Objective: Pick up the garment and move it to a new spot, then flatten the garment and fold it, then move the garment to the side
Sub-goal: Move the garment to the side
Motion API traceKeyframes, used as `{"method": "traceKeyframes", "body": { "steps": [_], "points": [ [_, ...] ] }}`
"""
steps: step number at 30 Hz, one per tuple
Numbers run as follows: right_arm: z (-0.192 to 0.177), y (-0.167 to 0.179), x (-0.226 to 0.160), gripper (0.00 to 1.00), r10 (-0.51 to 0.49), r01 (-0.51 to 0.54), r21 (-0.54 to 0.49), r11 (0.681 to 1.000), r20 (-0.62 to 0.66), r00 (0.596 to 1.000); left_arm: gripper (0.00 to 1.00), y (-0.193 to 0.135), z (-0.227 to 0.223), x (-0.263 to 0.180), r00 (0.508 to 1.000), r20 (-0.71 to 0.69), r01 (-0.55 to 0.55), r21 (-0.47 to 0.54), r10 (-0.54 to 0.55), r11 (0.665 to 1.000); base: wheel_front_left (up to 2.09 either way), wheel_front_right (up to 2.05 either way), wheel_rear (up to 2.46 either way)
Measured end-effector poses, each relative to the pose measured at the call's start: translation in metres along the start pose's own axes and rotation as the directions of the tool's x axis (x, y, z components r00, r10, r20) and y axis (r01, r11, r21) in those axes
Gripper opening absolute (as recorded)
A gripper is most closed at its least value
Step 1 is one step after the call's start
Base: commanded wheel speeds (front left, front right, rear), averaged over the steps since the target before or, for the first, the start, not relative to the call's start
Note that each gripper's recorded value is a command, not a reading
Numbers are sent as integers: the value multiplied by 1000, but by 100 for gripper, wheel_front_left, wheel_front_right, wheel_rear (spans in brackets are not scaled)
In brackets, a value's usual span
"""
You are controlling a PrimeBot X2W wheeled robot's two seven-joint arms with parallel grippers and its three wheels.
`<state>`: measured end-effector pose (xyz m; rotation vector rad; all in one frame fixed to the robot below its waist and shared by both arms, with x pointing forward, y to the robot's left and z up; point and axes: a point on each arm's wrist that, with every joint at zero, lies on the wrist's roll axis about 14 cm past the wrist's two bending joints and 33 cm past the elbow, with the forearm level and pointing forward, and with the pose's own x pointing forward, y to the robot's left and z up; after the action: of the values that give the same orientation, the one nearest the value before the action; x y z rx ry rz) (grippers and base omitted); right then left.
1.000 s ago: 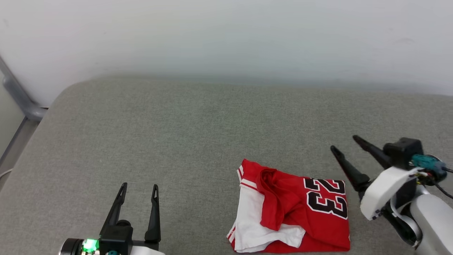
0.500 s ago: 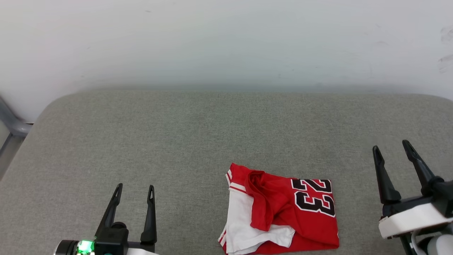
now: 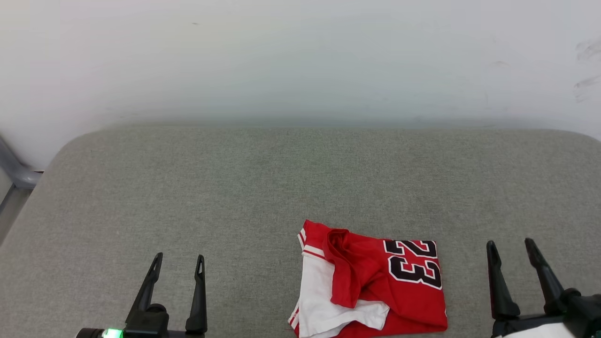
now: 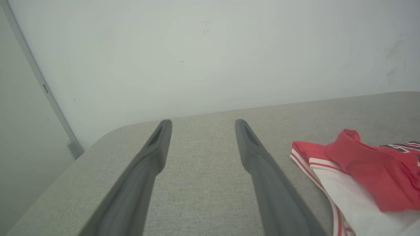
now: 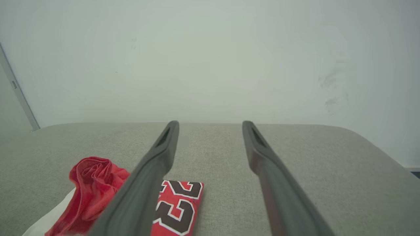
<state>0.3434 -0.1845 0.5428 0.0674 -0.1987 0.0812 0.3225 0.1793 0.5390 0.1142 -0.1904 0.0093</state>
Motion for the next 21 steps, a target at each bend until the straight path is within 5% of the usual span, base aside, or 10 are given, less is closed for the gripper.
{"method": "traceKeyframes", "body": {
  "steps": [21],
  "points": [
    [-11, 12, -8, 100, 18, -17, 23, 1000, -34, 999, 100, 3, -12, -7, 999, -42, -16, -6, 16, 1000, 0, 0, 0]
  ]
}}
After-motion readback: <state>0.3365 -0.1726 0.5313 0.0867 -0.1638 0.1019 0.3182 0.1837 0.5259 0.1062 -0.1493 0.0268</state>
